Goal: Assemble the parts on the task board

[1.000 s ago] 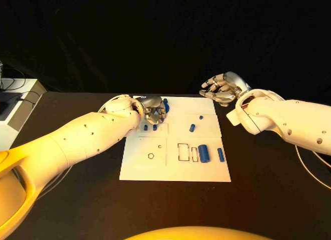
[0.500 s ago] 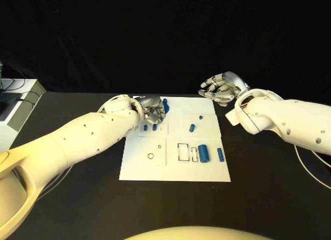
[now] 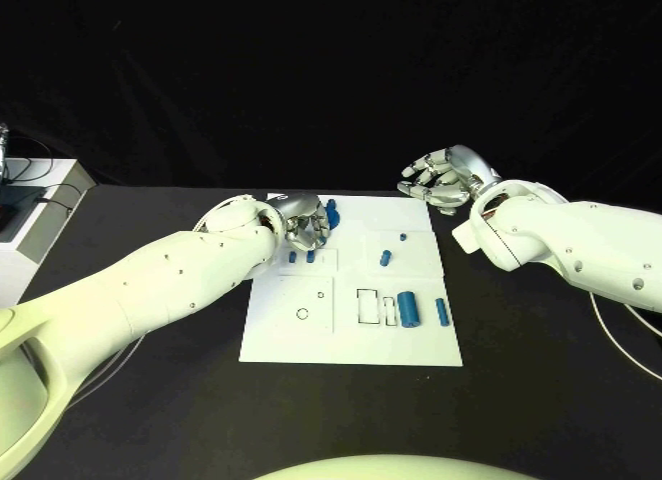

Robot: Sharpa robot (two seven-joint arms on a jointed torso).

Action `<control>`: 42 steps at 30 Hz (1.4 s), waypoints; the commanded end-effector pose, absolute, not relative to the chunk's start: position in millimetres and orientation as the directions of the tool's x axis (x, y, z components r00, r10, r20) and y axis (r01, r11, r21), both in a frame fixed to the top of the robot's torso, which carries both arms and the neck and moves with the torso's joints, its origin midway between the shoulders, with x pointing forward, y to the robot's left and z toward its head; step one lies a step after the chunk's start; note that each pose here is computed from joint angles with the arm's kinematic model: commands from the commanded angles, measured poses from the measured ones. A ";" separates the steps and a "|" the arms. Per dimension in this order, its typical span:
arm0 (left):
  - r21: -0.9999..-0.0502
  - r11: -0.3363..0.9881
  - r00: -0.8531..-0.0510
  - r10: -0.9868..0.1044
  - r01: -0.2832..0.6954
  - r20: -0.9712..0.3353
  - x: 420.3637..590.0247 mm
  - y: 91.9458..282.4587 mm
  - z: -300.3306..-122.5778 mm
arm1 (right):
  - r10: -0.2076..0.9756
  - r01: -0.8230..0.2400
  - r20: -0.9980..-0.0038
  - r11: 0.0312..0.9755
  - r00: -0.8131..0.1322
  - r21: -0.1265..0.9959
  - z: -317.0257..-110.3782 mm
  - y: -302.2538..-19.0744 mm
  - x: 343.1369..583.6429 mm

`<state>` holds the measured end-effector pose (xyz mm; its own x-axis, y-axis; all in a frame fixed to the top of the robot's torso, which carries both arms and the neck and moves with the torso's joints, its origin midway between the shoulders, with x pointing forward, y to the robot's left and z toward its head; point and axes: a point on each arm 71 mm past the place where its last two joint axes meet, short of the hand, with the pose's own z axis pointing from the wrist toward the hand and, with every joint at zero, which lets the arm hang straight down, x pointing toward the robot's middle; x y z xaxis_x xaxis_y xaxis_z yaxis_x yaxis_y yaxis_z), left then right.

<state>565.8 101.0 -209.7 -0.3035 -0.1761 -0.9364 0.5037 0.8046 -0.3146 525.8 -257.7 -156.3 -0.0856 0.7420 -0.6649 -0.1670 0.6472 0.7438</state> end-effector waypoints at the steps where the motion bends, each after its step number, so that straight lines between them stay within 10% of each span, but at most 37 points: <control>1: -0.371 0.771 -0.269 -0.265 0.517 -0.926 563.5 101.5 -201.3 | 0.737 -0.186 -0.670 0.649 -0.086 0.737 -155.3 -256.8 525.4; 15: -0.445 0.754 -0.248 -0.370 0.483 -0.895 562.1 131.6 -180.0 | 0.736 -0.180 -0.672 0.652 -0.080 0.736 -155.4 -261.2 525.2; 42: -0.420 0.797 -0.315 -0.303 0.433 -0.899 561.5 141.1 -203.2 | 0.736 -0.180 -0.672 0.653 -0.081 0.736 -156.0 -261.0 525.1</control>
<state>561.9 143.1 -201.5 -0.3009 -0.3177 -0.8992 0.4306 0.7961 -0.4253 525.5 -262.5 -156.6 -0.0793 0.7408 -0.6670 -0.1621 0.6506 0.7419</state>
